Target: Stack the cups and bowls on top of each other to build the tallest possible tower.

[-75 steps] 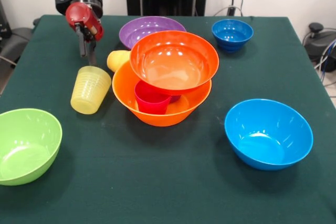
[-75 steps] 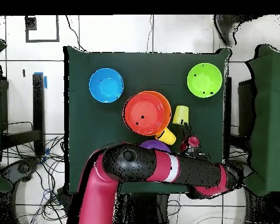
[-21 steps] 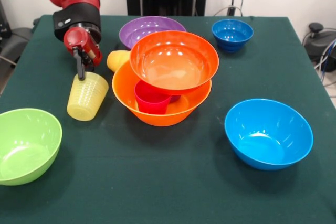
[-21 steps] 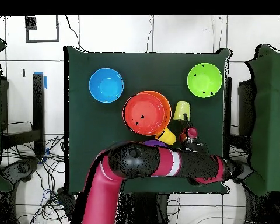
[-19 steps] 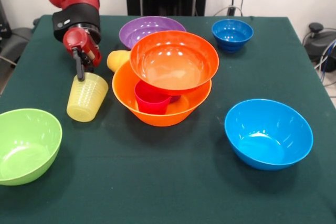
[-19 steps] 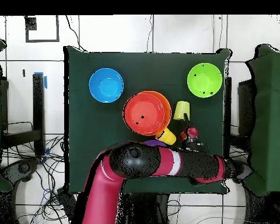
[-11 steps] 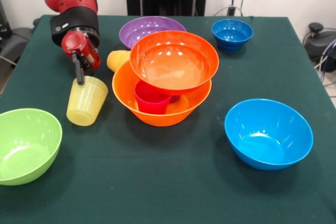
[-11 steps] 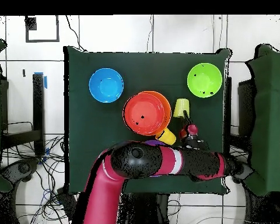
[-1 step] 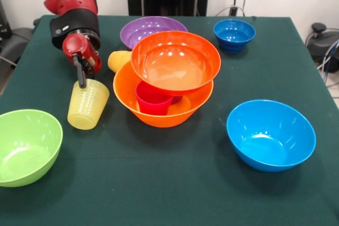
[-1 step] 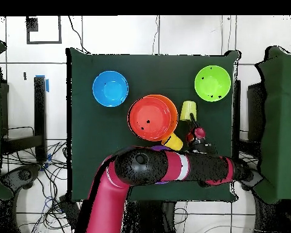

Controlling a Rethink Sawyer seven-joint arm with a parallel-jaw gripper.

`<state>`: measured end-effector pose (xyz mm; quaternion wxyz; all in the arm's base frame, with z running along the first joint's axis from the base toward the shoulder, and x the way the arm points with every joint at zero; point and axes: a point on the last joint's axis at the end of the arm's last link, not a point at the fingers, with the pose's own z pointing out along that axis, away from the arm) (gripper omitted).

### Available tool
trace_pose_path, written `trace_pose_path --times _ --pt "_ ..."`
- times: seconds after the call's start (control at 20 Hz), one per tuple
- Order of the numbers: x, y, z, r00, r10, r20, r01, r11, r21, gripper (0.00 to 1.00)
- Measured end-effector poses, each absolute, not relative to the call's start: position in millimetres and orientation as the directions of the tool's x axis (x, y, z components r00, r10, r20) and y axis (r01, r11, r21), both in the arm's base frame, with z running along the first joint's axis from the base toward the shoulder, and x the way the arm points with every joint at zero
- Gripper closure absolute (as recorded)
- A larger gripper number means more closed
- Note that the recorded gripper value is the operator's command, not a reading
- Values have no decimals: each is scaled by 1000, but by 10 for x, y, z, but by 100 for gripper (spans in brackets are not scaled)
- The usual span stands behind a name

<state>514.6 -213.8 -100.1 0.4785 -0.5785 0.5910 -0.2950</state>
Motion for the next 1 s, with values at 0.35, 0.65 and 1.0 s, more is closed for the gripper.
trace_pose_path --times 0.35,0.65,1.0 --pt "5146 -2138 -1000 127 -966 -224 -402 157 -902 0" --pt "5193 -2146 -935 141 -965 -219 -386 150 -910 100" --pt "5292 -2128 -856 185 -961 -206 -378 124 -917 100"
